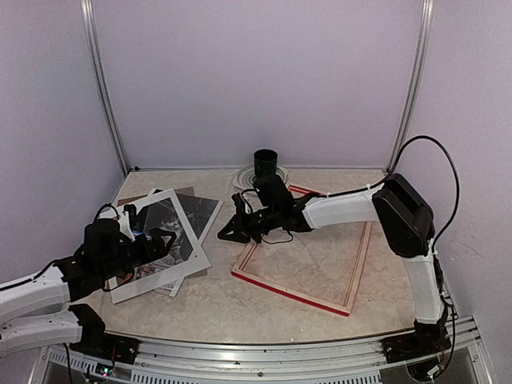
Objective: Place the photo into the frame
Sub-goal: Place the glass panel at the frame body.
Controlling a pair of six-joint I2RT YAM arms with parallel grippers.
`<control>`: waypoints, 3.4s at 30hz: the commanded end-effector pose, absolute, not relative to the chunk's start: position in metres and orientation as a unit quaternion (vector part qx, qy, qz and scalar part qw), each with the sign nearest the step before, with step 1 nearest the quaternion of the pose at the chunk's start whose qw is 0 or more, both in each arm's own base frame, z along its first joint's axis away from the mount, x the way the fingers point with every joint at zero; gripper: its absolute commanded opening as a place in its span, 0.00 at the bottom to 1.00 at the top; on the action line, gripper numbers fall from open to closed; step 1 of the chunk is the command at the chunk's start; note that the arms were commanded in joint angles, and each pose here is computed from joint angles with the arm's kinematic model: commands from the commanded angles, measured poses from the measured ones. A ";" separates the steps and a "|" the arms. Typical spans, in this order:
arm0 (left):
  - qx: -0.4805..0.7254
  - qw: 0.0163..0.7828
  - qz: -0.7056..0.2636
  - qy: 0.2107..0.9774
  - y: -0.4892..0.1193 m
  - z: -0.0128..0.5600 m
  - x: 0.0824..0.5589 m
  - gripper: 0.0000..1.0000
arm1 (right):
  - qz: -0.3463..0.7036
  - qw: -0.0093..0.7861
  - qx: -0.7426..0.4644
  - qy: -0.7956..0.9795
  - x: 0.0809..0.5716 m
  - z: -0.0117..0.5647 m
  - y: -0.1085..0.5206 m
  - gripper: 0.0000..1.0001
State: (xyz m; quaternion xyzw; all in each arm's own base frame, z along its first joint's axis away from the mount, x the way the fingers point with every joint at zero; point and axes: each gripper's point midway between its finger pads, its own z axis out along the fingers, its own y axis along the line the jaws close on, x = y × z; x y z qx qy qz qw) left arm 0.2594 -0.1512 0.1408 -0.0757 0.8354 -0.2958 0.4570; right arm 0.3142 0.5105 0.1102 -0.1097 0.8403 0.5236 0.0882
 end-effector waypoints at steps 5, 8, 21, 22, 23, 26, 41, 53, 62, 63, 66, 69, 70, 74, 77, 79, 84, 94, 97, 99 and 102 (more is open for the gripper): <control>-0.077 0.471 -0.280 0.833 -0.143 0.152 0.257 0.99 | 0.502 0.149 -0.110 0.845 0.311 0.136 0.472 0.00; -0.075 0.470 -0.281 0.833 -0.143 0.158 0.256 0.99 | 0.495 0.156 -0.101 0.849 0.308 0.136 0.456 0.00; -0.050 0.494 -0.269 0.825 -0.143 0.206 0.259 0.99 | 0.478 0.185 -0.044 0.857 0.294 0.131 0.379 0.00; -0.047 0.494 -0.268 0.826 -0.144 0.208 0.260 0.99 | 0.477 0.186 -0.040 0.858 0.293 0.130 0.375 0.00; -0.044 0.496 -0.267 0.825 -0.144 0.212 0.261 0.99 | 0.478 0.188 -0.040 0.857 0.292 0.131 0.372 0.00; -0.039 0.499 -0.262 0.825 -0.144 0.217 0.262 0.99 | 0.479 0.191 -0.035 0.856 0.290 0.131 0.362 0.00; -0.001 0.507 -0.218 0.834 -0.136 0.243 0.268 0.99 | 0.465 0.242 0.010 0.851 0.282 0.144 0.295 0.00; 0.002 0.517 -0.202 0.832 -0.115 0.255 0.277 0.99 | 0.430 0.270 0.075 0.858 0.276 0.131 0.233 0.00; 0.019 0.526 -0.190 0.829 -0.111 0.251 0.283 0.99 | 0.417 0.258 0.099 0.866 0.270 0.112 0.220 0.00; 0.018 0.527 -0.190 0.828 -0.110 0.250 0.282 0.99 | 0.416 0.258 0.101 0.866 0.270 0.110 0.219 0.00; 0.022 0.523 -0.201 0.828 -0.112 0.245 0.281 0.99 | 0.415 0.258 0.108 0.865 0.269 0.106 0.216 0.00; 0.019 0.522 -0.202 0.828 -0.110 0.241 0.280 0.99 | 0.416 0.258 0.115 0.864 0.267 0.101 0.211 0.00; 0.019 0.521 -0.203 0.829 -0.110 0.241 0.280 0.99 | 0.417 0.258 0.116 0.864 0.267 0.099 0.210 0.00; 0.018 0.521 -0.202 0.829 -0.109 0.240 0.280 0.99 | 0.414 0.257 0.120 0.865 0.264 0.093 0.203 0.00; 0.016 0.522 -0.204 0.828 -0.109 0.240 0.280 0.99 | 0.413 0.253 0.123 0.866 0.261 0.087 0.199 0.00; 0.015 0.521 -0.204 0.828 -0.109 0.239 0.280 0.99 | 0.411 0.252 0.127 0.867 0.260 0.083 0.195 0.00; 0.015 0.520 -0.205 0.829 -0.109 0.238 0.280 0.99 | 0.414 0.255 0.130 0.864 0.259 0.081 0.190 0.00; 0.014 0.519 -0.203 0.830 -0.108 0.237 0.281 0.99 | 0.408 0.249 0.121 0.870 0.257 0.080 0.187 0.00; 0.014 0.518 -0.203 0.831 -0.108 0.236 0.281 0.99 | 0.407 0.246 0.117 0.872 0.255 0.079 0.187 0.00; 0.014 0.517 -0.203 0.831 -0.108 0.236 0.281 0.99 | 0.407 0.244 0.114 0.873 0.254 0.078 0.187 0.00; 0.014 0.516 -0.203 0.832 -0.108 0.235 0.281 0.99 | 0.406 0.239 0.108 0.875 0.252 0.078 0.187 0.00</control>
